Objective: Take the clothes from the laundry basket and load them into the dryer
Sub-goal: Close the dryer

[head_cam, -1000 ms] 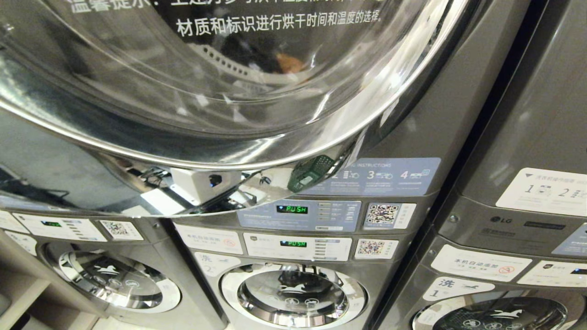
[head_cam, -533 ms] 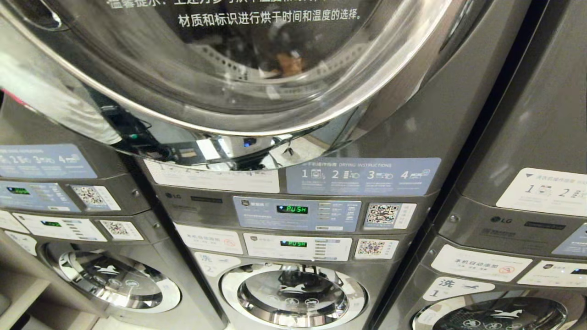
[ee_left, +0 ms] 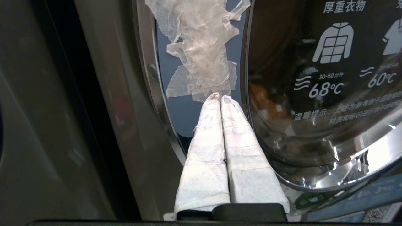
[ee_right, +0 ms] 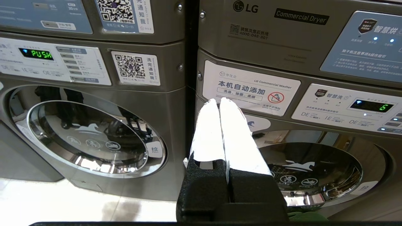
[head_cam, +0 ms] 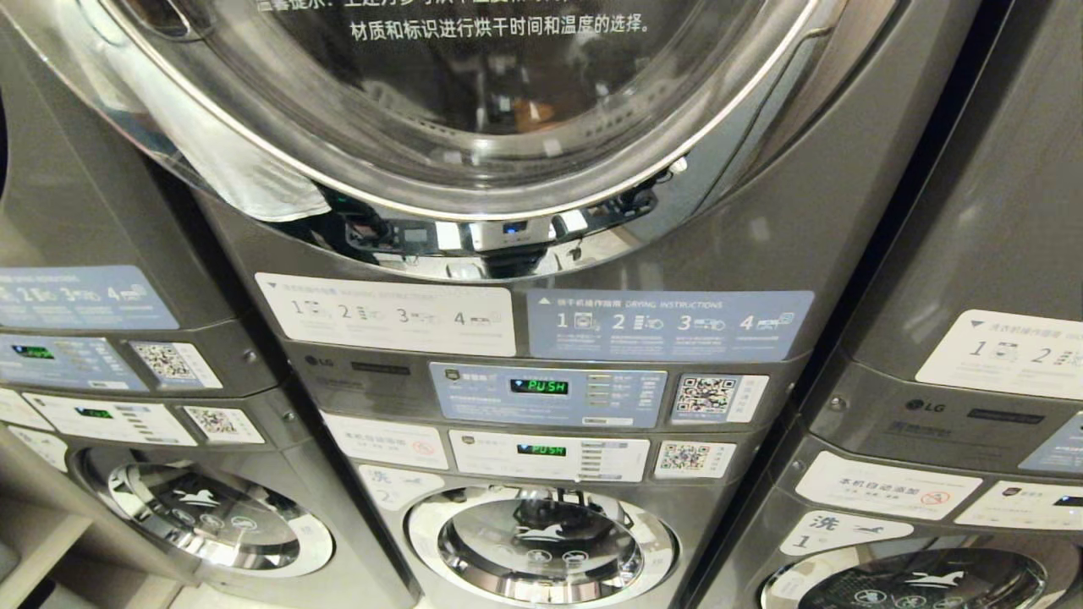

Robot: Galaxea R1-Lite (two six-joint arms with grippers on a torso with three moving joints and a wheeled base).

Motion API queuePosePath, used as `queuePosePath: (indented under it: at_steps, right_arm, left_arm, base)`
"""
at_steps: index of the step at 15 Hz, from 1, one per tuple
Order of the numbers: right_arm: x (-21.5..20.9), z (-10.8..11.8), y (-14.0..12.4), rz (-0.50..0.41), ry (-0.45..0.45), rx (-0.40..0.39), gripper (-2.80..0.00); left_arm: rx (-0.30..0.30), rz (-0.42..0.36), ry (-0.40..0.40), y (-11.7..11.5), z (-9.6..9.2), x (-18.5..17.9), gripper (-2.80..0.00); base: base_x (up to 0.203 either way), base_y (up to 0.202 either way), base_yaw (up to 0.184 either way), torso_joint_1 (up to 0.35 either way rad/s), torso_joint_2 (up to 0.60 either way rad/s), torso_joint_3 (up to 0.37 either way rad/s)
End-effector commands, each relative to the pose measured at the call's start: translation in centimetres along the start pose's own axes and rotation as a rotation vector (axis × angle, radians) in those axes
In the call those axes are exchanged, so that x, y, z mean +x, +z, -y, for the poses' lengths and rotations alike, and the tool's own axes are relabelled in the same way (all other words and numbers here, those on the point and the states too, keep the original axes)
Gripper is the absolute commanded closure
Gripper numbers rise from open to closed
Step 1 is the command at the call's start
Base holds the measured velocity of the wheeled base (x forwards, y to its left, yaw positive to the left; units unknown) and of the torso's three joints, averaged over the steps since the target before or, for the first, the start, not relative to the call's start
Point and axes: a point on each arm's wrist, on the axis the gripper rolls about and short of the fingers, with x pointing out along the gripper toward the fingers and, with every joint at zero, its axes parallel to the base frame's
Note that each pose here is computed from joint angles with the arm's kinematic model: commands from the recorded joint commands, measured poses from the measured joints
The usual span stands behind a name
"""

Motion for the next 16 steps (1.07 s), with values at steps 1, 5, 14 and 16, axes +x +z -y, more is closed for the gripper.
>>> queuePosePath:
  at_steps: [1,5,14,16]
  right_arm:
    - [0.0,0.0,0.0,0.001,0.0,0.001,0.0]
    - [0.0,0.0,0.0,0.002,-0.001,0.003,0.0]
    - [0.0,0.0,0.0,0.002,-0.001,0.009,0.0]
    - [0.0,0.0,0.0,0.002,-0.002,0.009,0.0]
  left_arm:
    - [-0.007,-0.026,-0.007,-1.3,-0.4,2.3,0.0]
    - [0.003,-0.003,-0.007,-1.4,-1.0,5.1,0.0]
    - [0.049,0.027,0.067,-2.4,-2.0,9.4,0.0]
    - [0.051,0.035,0.068,-2.5,-2.2,10.3,0.0]
  base:
    - [0.0,0.0,0.0,0.0,0.0,0.0]
    - [0.0,0.0,0.0,0.0,0.0,0.0]
    - [0.0,0.0,0.0,0.0,0.0,0.0]
    - [0.0,0.0,0.0,0.0,0.0,0.0]
